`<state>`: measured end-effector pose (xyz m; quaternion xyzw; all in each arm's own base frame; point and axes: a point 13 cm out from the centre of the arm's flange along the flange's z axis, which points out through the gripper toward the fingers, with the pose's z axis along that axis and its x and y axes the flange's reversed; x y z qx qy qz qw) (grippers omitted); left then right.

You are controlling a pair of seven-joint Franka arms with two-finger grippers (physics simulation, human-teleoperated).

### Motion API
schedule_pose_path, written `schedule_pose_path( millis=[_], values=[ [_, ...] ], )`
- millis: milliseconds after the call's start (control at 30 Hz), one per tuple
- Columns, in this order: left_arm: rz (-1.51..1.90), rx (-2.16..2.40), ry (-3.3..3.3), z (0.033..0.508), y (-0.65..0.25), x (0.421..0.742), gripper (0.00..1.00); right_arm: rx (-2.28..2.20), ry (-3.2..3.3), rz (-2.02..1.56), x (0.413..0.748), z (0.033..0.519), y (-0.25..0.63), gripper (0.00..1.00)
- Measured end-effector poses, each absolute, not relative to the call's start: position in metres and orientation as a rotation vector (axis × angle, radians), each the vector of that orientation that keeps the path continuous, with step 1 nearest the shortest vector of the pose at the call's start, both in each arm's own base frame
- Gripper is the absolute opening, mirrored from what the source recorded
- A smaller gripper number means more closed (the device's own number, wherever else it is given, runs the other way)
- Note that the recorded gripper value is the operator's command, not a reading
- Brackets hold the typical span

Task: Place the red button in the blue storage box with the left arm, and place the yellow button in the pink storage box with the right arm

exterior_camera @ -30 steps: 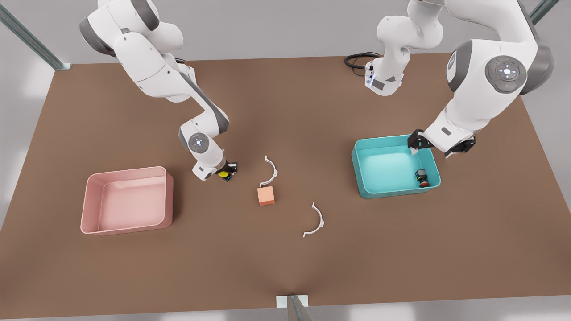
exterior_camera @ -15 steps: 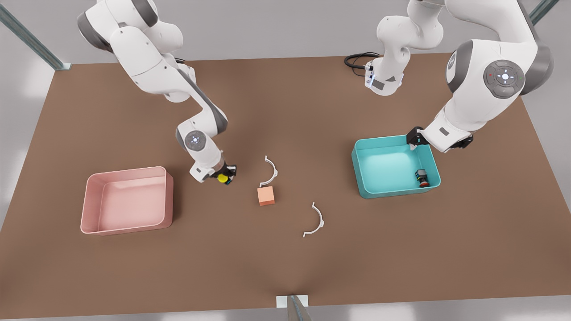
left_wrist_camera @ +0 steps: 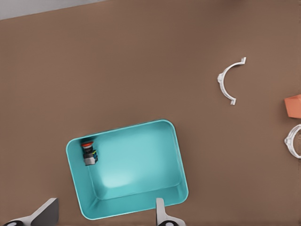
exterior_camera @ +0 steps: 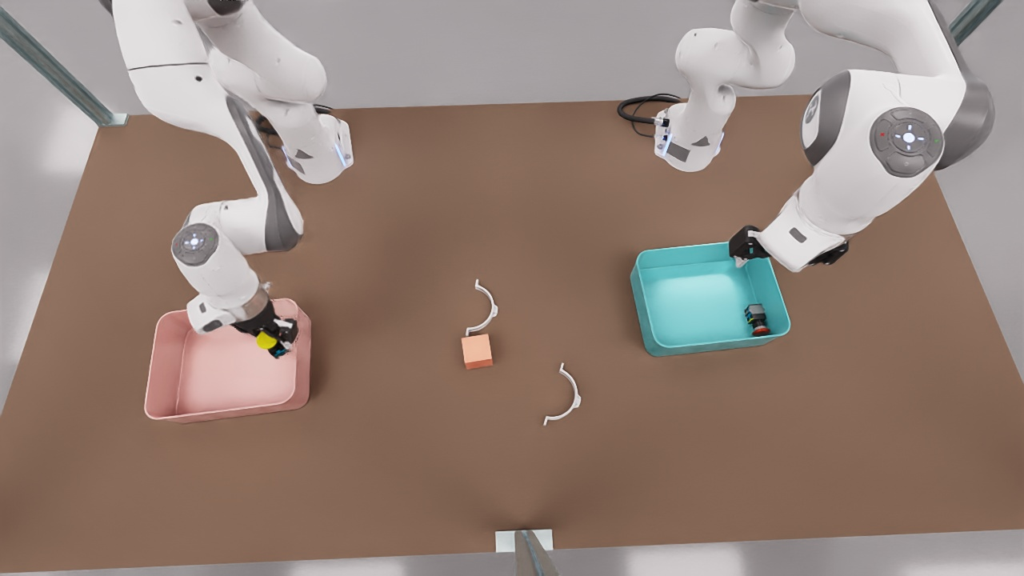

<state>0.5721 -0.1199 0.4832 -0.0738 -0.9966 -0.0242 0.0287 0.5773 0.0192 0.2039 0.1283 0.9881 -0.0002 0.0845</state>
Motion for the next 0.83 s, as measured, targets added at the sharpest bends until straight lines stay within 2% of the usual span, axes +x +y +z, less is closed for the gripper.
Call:
schedule_pose_path(
  millis=[100,133,200,233,267,333,367,400,500,533,633,767,833],
  values=[
    [-0.056,-0.225,-3.08,0.486,-0.121,0.571,1.0,0.453,2.974,-0.005,0.571,0.19,-0.037,0.59],
    [-0.052,-0.225,-3.084,0.489,-0.121,0.572,1.0,0.453,2.985,-0.007,0.567,0.186,-0.046,0.68],
    [-0.047,-0.226,-3.089,0.491,-0.122,0.572,1.0,0.413,3.01,-0.008,0.562,0.179,-0.048,0.77],
    [-0.045,-0.226,-3.089,0.491,-0.123,0.572,1.0,0.385,3.025,-0.007,0.559,0.173,-0.045,0.94],
    [-0.044,-0.226,-3.09,0.492,-0.123,0.572,1.0,0.36,3.035,-0.007,0.558,0.17,-0.042,1.0],
    [-0.043,-0.224,-3.09,0.492,-0.122,0.572,1.0,0.301,3.016,-0.04,0.568,0.187,-0.036,1.0],
    [-0.043,-0.224,-3.09,0.492,-0.122,0.572,1.0,0.284,2.981,-0.039,0.585,0.218,-0.029,1.0],
    [-0.042,-0.224,-3.09,0.492,-0.122,0.572,1.0,0.265,2.913,-0.02,0.624,0.278,-0.017,1.0],
    [-0.042,-0.224,-3.09,0.492,-0.122,0.572,1.0,0.193,2.865,0.015,0.672,0.402,0.02,1.0],
    [-0.043,-0.224,-3.09,0.492,-0.122,0.572,1.0,0.198,2.894,0.018,0.678,0.412,0.017,1.0],
    [-0.045,-0.226,-3.091,0.492,-0.123,0.573,1.0,0.207,3.017,0.028,0.673,0.405,0.006,1.0],
    [-0.046,-0.227,-3.094,0.493,-0.123,0.573,1.0,0.157,3.124,0.03,0.658,0.399,0.018,1.0],
    [-0.046,-0.226,-3.094,0.494,-0.123,0.573,1.0,0.135,3.13,0.032,0.655,0.411,0.021,1.0]
  ],
)
